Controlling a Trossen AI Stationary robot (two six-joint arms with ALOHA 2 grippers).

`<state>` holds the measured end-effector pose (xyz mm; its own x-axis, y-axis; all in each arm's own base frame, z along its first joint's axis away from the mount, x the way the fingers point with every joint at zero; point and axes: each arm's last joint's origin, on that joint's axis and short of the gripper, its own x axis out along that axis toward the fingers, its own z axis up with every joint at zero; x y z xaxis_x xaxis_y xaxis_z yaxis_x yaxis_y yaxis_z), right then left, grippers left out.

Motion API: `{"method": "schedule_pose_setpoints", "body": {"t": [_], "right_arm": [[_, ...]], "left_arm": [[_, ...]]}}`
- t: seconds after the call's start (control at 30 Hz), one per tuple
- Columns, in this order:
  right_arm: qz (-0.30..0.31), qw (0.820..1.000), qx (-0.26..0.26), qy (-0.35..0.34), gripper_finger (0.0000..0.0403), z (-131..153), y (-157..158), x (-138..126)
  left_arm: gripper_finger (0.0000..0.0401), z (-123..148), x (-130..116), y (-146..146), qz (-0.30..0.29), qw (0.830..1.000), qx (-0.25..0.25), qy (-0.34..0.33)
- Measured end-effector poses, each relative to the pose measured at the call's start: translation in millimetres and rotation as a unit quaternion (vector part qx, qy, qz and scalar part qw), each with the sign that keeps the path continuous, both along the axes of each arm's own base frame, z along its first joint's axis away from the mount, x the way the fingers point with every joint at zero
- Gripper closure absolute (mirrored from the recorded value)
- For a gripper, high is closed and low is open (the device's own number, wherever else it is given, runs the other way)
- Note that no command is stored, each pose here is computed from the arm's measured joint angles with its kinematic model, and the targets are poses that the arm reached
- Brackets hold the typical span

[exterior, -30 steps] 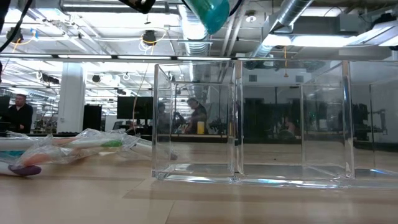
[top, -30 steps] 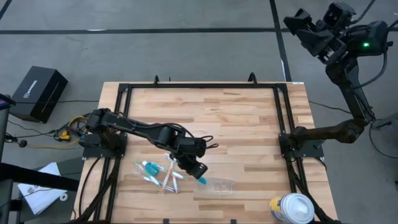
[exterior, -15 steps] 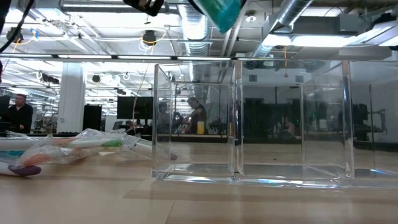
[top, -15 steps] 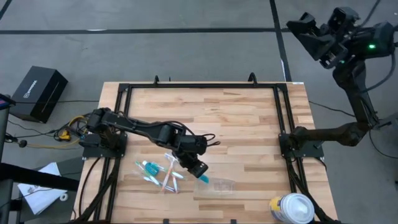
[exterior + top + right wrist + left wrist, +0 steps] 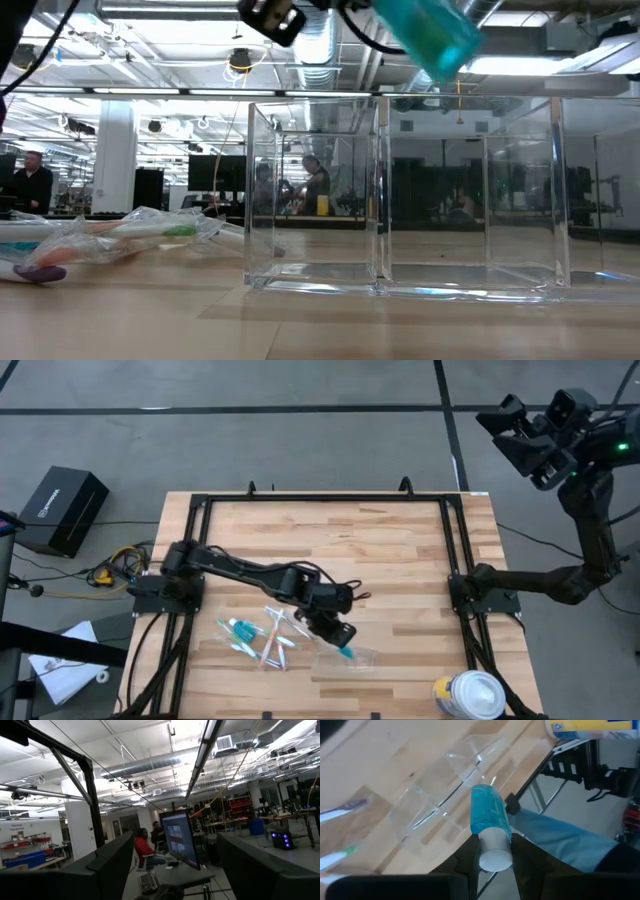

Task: Pick & Place toothbrushing station
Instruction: Put the blue mouthwash into the transparent organizer

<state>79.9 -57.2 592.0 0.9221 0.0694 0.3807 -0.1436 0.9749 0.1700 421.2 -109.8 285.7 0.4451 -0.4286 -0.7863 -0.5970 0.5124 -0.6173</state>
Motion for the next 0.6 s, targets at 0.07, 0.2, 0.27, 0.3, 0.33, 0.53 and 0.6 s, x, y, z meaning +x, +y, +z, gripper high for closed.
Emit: {"method": "schedule_pose_setpoints", "body": {"t": [0.07,0.2,0.27,0.3,0.33,0.53,0.6], "right_arm": [[0.001,1.0,-0.001,0.0,0.0129,0.1,2.4,-2.2],[0.009,1.0,-0.003,0.005,0.0129,-0.4,7.7,-6.4],[0.013,1.0,-0.005,0.006,0.0129,-0.4,9.8,-8.0],[0.016,1.0,-0.007,0.007,0.0129,-0.4,10.8,-8.7],[0.018,1.0,-0.008,0.008,0.0129,-0.4,11.5,-9.2],[0.019,1.0,-0.009,0.008,0.0129,-0.7,17.7,-14.7],[0.019,1.0,-0.011,0.007,0.0129,-0.5,19.1,-16.0]], "left_arm": [[0.0321,-4.6,6.5,-1.7,0.0,1.0,0.002,0.007],[0.0321,-15.4,12.3,-3.3,0.0,1.0,0.004,0.031],[0.0321,-17.3,10.3,-2.9,-0.002,0.999,0.004,0.049],[0.0321,-17.2,9.4,-2.6,-0.002,0.999,0.005,0.054],[0.0321,-16.9,8.1,-2.4,-0.002,0.998,0.006,0.059],[0.0321,-17.9,6.2,-2.0,0.0,0.997,0.007,0.072],[0.0321,-18.2,5.8,-1.8,0.003,0.997,0.008,0.075]]}}
